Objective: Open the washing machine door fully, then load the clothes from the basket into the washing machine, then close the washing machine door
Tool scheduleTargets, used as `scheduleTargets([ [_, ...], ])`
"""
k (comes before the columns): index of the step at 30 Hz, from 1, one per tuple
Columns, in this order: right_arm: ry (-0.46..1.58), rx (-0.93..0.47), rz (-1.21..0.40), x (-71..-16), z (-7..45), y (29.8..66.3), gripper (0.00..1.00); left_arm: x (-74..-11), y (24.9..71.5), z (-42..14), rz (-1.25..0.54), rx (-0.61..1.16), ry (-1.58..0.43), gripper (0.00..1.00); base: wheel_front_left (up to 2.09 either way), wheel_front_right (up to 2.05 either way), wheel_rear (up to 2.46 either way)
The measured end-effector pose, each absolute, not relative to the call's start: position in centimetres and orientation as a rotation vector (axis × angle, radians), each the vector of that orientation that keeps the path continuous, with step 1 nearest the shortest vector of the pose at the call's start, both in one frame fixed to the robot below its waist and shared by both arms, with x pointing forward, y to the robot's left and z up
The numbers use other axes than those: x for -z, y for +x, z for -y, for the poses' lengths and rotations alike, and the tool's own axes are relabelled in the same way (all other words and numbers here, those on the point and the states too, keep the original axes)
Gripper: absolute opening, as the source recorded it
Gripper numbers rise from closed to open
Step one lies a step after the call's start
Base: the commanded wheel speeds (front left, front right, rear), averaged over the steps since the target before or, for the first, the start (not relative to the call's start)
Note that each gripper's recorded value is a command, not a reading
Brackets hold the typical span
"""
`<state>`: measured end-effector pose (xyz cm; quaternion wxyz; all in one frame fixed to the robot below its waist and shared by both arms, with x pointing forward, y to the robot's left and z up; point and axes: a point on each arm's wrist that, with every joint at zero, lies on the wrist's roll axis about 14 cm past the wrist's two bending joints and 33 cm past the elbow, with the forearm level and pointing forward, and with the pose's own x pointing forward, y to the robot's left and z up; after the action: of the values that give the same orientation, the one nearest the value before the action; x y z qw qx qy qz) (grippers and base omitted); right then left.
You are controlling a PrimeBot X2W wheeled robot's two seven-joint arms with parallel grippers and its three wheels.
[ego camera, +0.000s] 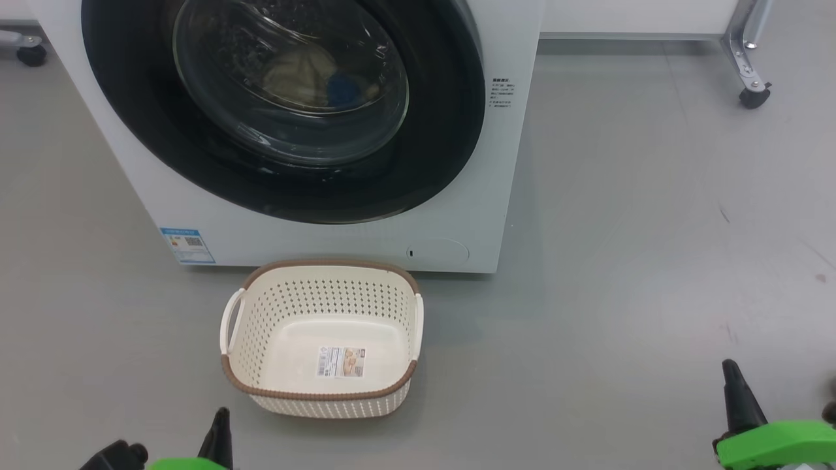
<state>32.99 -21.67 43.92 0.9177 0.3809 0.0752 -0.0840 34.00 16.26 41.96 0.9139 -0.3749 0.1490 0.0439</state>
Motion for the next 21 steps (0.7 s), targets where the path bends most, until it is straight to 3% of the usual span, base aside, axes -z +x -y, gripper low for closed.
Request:
scheduleTargets([
  [21, 1.031, 0.179, -0.134, -44.4, 21.4, 34.0, 0.00, -42.9, 34.9, -17.0, -0.276, -0.115, -1.019, 0.00, 0.00, 0.00, 0.00],
])
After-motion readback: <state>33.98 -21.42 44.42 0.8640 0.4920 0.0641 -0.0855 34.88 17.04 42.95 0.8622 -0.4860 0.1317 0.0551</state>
